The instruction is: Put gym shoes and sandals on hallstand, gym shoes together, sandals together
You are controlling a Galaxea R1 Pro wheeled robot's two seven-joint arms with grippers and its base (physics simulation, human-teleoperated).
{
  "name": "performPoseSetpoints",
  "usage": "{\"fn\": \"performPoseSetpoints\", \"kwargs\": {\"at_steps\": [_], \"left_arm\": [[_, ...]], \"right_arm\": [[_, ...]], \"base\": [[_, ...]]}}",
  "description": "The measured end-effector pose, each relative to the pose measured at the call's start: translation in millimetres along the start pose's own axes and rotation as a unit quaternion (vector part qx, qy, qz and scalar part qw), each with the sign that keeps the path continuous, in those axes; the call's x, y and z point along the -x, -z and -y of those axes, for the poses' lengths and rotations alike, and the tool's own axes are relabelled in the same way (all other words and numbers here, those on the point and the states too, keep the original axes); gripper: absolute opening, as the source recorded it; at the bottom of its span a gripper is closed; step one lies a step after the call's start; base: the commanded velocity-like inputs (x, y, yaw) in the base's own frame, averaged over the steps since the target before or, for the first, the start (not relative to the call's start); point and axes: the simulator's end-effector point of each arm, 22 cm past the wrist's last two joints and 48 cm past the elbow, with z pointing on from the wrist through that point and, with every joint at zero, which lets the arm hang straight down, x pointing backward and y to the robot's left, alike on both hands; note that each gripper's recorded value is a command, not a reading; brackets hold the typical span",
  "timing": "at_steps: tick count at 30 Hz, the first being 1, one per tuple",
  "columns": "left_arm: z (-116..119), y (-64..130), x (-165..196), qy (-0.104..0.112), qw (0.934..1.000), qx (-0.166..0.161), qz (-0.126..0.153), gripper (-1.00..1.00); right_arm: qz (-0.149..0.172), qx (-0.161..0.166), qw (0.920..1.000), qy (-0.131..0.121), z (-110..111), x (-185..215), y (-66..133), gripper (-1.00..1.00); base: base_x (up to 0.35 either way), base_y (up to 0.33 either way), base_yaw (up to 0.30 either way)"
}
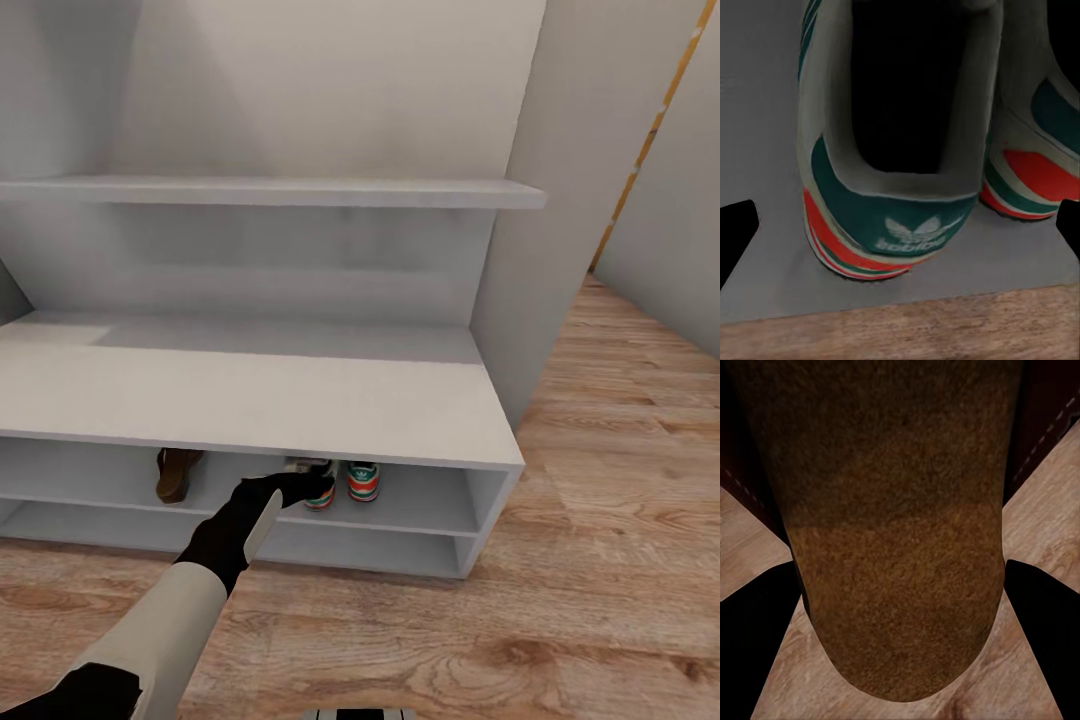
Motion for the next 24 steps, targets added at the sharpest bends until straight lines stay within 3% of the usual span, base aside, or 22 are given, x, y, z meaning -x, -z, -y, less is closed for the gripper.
{"fn": "performPoseSetpoints", "kwargs": {"at_steps": [10, 24], "left_arm": [[-6.7, 0.5, -0.1, -0.001, 1.0000, 0.004, 0.000, 1.00], [-8.9, 0.2, -2.6, 0.000, 1.0000, 0.005, -0.002, 1.00]], "right_arm": [[0.000, 0.000, 1.0000, 0.000, -0.2, -0.2, -0.1, -1.00], [0.000, -0.003, 1.0000, 0.000, 1.1, -0.1, -0.3, -1.00]], "base": [[-0.037, 0.000, 0.000], [-0.316, 0.000, 0.000]]}}
